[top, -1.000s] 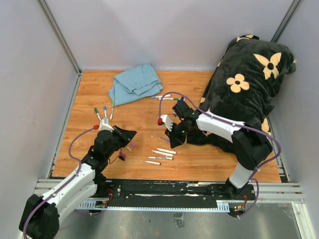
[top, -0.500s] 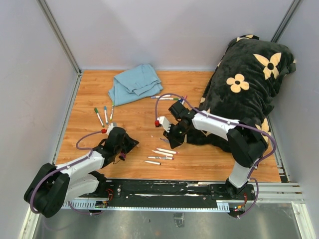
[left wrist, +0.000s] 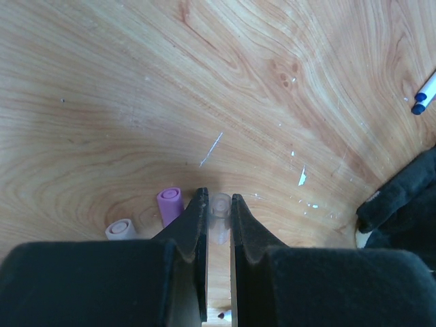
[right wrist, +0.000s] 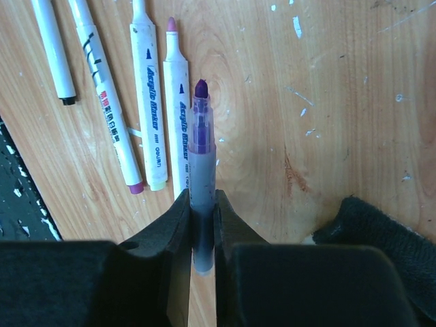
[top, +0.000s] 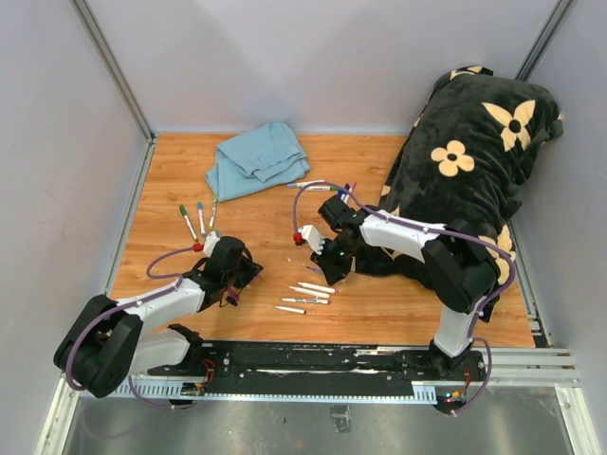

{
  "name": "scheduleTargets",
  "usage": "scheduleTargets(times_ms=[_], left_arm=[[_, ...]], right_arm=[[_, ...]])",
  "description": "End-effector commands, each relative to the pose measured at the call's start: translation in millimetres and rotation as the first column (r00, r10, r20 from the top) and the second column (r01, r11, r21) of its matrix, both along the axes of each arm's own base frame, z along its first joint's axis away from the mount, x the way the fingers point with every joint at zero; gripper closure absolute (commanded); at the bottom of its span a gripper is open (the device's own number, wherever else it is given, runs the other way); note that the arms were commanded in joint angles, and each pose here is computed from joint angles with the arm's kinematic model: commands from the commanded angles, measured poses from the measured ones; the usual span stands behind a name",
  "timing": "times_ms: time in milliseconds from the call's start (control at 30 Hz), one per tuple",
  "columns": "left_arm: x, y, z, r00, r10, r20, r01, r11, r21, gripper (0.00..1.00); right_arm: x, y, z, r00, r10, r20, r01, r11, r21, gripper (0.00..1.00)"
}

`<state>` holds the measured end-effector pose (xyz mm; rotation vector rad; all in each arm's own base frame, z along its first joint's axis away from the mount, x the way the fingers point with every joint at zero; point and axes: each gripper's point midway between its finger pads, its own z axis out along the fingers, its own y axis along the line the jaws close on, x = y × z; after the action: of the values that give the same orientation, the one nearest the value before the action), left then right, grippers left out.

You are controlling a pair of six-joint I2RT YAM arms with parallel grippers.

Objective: Open the pen caps
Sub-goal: Place the pen cap at the center of the board.

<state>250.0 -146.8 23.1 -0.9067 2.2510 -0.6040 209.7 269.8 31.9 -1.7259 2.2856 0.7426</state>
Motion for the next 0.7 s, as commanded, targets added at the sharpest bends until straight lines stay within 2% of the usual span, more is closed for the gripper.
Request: scheduleTargets(times_ms=[0,267,367,667], left_arm=[[8.2,-0.5,3.9,1.0,0.023,0.008,-0.023,1.0,0.015,0.88],[8.1,-1.9,0.2,1.0,0.019,-0.002,-0.019,1.0,0.013,0.82],[7.8,-0.7,0.7,1.0,0.023,0.003,-0.023,1.0,0.014,0.74],[7.1,0.7,5.2,1.0,0.026,0.014,-0.026,1.0,0.011,0.73]], right_arm=[[3.0,0.7,-2.8,0.999,0.023,0.024,-0.021,0.999,-0.045,0.87],[5.0,-1.7,-10.2,0.999,0.028,0.042,-0.024,0.995,-0.096,0.78],[4.3,-2.9,-11.7,0.999,0.029,0.032,-0.025,0.993,-0.111,0.75],[5.7,-2.0,-3.5,0.999,0.034,0.038,-0.03,0.994,-0.109,0.7]])
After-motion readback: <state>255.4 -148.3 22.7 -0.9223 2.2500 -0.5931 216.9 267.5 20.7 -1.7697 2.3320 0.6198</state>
